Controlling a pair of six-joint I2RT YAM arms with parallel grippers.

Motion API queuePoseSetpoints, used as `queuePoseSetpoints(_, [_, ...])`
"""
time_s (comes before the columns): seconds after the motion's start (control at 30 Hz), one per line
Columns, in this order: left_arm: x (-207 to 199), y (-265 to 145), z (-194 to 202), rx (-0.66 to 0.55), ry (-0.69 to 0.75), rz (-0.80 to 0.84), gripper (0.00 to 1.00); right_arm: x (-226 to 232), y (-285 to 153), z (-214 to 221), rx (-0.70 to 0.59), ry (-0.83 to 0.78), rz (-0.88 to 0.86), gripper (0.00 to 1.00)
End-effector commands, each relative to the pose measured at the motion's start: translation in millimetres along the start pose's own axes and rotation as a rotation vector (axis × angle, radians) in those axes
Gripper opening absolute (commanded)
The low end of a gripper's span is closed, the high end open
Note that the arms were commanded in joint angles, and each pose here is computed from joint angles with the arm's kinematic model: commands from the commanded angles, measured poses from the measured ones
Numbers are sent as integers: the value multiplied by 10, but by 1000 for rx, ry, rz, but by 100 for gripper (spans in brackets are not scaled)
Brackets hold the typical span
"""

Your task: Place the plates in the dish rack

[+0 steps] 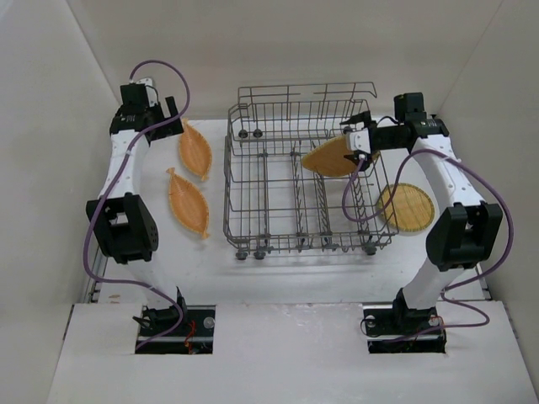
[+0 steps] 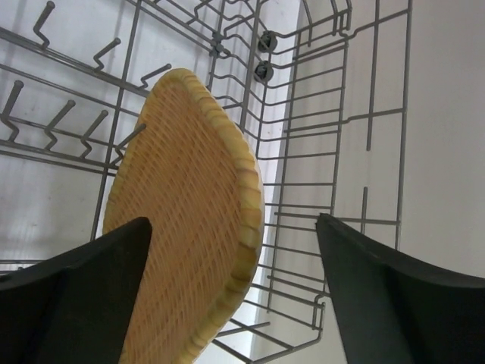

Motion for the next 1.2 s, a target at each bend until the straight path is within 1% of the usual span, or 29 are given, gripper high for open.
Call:
queuePoseSetpoints(0.0, [-61,-65,-150,-44,3,15,100,-221,-199,-277,-8,-77,62,100])
queuePoseSetpoints(0.13, [-142,-89,-116,-44,8,31,100,-506,-346,-676,-31,-106,154,100])
queuePoseSetpoints(0.2, [-188,-106,-71,-37,8,39,100,-670,-466,-931,-43,-92,219,100])
queuePoseSetpoints(0.27, [-255,-128,-37,-37,15,52,100,-832,-645,-1276,-66,-63,309,100])
queuePoseSetpoints(0.33, [-305,-164,-25,-46,21,64,100,-930,-800,-1567,-89,-16,380,98])
queuePoseSetpoints(0.4, [-344,-192,-15,-51,25,73,100,-995,-957,-1770,-80,103,461,93])
queuePoseSetpoints(0.5, [-381,-228,3,-55,22,79,100,-961,-1144,-1801,-38,396,581,86])
queuePoseSetpoints(0.57, [-416,-248,17,-53,19,91,100,-785,-1244,-1638,12,628,624,77])
queuePoseSetpoints(0.6, [-441,-249,33,-48,19,100,100,-694,-1305,-1516,41,716,643,73])
queuePoseSetpoints(0.67, [-509,-268,44,-44,26,118,100,-386,-1382,-1235,96,936,663,69])
queuePoseSetpoints(0.7, [-543,-277,56,-41,31,123,100,-226,-1441,-1097,116,1035,684,69])
queuePoseSetpoints(0.77, [-607,-303,53,-41,45,136,100,156,-1478,-829,162,1214,683,72])
queuePoseSetpoints(0.8, [-636,-314,46,-42,49,141,100,356,-1536,-663,183,1312,700,81])
queuePoseSetpoints(0.83, [-664,-330,35,-43,54,146,100,548,-1543,-539,196,1397,690,83])
queuePoseSetpoints(0.93, [-741,-377,19,-41,68,159,100,1085,-1681,-123,225,1622,737,82])
queuePoseSetpoints(1.0, [-775,-405,10,-40,75,165,100,1374,-1793,123,227,1730,777,84])
queuePoseSetpoints(1.07, [-814,-434,0,-43,88,173,100,1627,-1921,363,219,1842,833,84])
queuePoseSetpoints(1.17, [-853,-466,-3,-39,109,176,100,1888,-2116,647,192,1961,913,82])
Point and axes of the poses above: each gripper's point midway between its finger pads, its own y axis out along the fingers, its own x axis along the line the jaws close on, z = x × y, the point moved 2 cm from there along -y, back along the fingers, and after that the axes turned 5 degrees about y, right-handed, at the moved point
